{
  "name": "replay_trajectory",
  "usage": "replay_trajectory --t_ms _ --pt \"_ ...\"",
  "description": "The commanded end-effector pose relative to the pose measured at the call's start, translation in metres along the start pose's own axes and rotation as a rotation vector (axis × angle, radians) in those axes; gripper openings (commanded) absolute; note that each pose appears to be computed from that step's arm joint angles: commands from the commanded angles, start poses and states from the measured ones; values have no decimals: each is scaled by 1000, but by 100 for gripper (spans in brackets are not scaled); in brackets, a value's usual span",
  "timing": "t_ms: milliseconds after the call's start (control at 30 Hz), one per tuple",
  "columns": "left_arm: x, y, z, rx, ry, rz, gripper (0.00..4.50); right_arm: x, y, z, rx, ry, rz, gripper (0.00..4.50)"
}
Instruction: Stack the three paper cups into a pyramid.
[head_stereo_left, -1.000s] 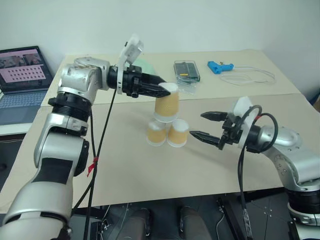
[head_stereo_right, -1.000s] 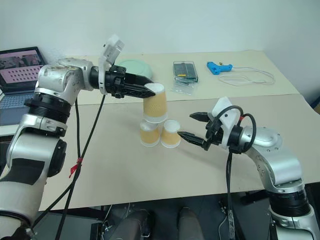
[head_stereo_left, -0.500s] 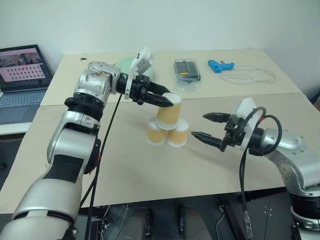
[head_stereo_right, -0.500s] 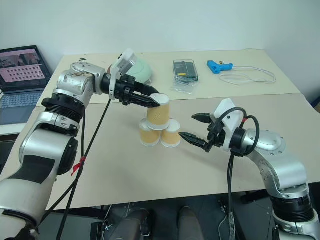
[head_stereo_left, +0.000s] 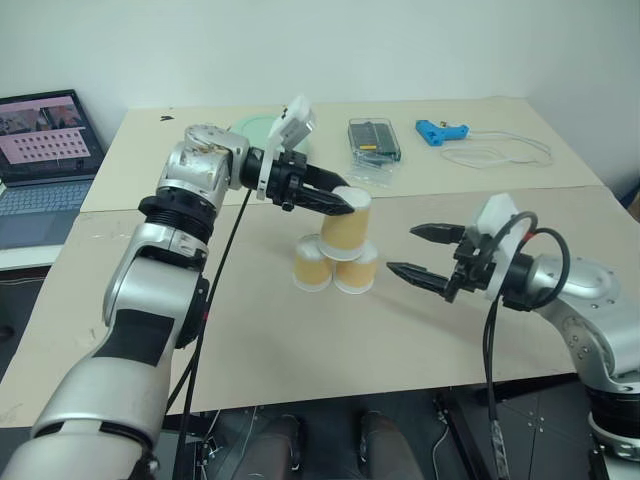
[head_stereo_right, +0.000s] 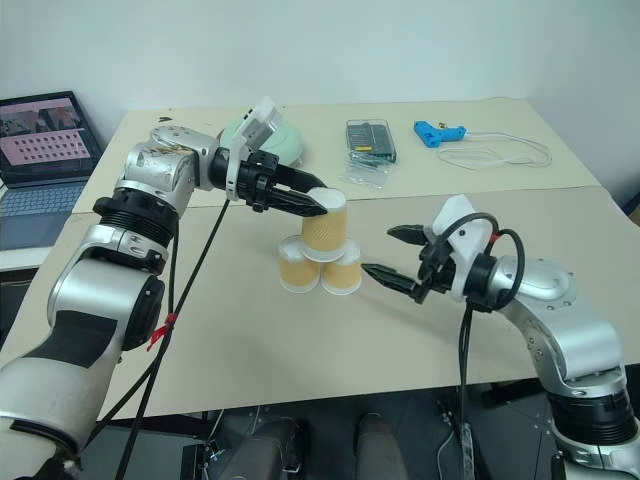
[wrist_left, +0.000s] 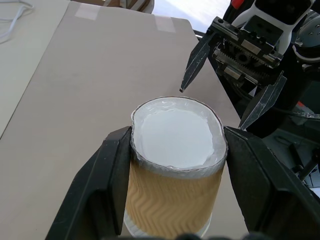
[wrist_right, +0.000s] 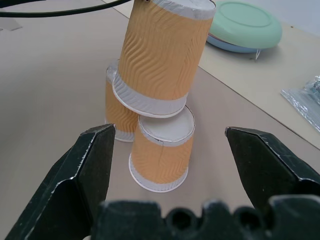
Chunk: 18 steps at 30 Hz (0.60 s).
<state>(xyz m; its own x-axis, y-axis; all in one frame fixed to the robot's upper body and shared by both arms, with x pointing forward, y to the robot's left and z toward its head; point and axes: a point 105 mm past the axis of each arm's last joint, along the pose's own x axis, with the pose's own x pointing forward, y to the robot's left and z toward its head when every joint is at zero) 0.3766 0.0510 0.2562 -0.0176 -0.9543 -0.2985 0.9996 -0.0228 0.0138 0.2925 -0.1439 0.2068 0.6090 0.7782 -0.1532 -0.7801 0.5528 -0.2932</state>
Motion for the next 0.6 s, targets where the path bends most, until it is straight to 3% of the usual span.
replay_trajectory --t_ms 33,133,400,600 --pt "-3 -1 17 70 -11 7 337 -6 -1 14 -39 -36 -14 412" --pt "-3 0 17 68 -8 11 436 -6 -1 15 -39 -38 -15 412" --pt "-14 -1 30 80 -51 27 436 -4 -2 14 -40 -39 -7 412" --pt "-49 -4 67 100 -184 112 436 0 -6 15 -47 -44 9 412"
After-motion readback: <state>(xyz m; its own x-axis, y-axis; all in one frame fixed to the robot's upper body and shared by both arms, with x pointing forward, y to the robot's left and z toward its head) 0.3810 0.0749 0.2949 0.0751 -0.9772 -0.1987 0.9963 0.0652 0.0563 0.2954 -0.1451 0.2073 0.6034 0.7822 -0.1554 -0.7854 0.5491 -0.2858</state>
